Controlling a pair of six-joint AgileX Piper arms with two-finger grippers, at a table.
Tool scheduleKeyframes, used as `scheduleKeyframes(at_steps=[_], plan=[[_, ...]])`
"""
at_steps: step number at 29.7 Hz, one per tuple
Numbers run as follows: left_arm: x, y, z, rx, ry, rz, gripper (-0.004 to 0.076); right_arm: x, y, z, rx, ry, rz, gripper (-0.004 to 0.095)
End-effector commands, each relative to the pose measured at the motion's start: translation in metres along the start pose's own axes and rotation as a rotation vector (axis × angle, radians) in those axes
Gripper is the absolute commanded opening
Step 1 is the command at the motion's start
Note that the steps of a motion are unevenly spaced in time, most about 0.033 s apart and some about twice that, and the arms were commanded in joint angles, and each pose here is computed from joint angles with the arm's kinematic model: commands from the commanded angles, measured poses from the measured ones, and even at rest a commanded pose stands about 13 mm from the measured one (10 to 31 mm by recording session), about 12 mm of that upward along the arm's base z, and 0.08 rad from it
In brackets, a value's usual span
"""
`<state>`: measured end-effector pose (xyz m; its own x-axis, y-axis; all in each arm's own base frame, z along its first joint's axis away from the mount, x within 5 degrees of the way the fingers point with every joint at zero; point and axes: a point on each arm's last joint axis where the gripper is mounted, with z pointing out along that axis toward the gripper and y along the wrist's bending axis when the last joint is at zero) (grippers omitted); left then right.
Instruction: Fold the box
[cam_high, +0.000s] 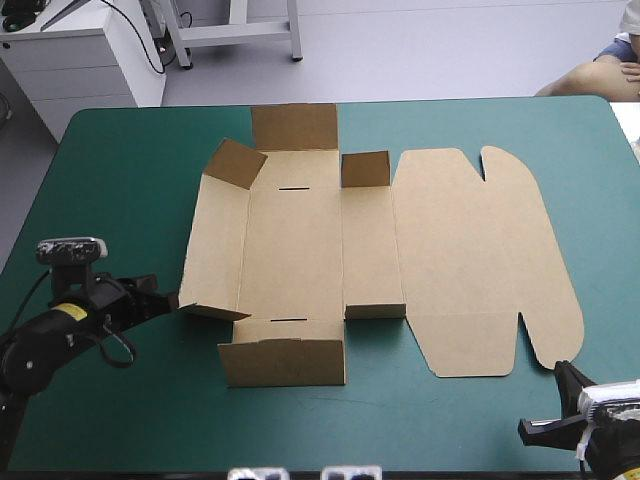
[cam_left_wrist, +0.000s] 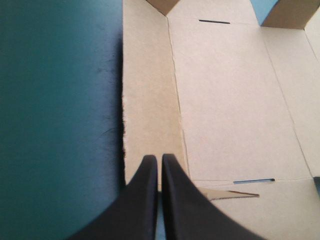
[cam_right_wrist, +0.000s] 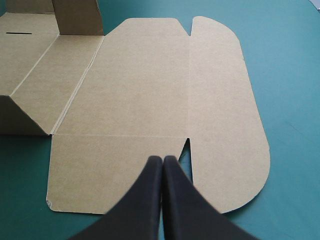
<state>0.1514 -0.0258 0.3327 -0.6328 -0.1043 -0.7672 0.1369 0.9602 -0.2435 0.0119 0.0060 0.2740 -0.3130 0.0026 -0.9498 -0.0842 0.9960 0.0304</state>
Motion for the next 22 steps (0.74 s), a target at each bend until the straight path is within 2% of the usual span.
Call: scheduleKeyframes(at_steps=[1, 5, 10, 13, 15, 22], plan=[[-0.024, -0.006, 0.014, 0.081, -0.031, -0.013, 0.0018, -0.015, 0.000, -0.002, 0.009, -0.077, 0.000, -0.0020], [-0.034, 0.001, 0.034, 0.150, 0.035, -0.075, 0.0018, -0.015, 0.000, -0.002, 0.009, -0.077, 0.000, -0.0020], [-0.043, 0.033, 0.053, 0.320, 0.106, -0.246, 0.0018, -0.015, 0.000, -0.002, 0.009, -0.077, 0.000, -0.0020], [-0.047, 0.056, 0.062, 0.391, 0.098, -0.403, 0.0014, -0.015, 0.000, -0.002, 0.009, -0.077, 0.000, -0.0020], [-0.048, 0.064, 0.066, 0.425, 0.097, -0.437, 0.0014, -0.015, 0.000, -0.002, 0.009, -0.077, 0.000, -0.0020], [-0.052, 0.079, 0.082, 0.396, 0.195, -0.402, 0.0011, -0.015, 0.000, -0.002, 0.009, -0.077, 0.000, -0.0018]])
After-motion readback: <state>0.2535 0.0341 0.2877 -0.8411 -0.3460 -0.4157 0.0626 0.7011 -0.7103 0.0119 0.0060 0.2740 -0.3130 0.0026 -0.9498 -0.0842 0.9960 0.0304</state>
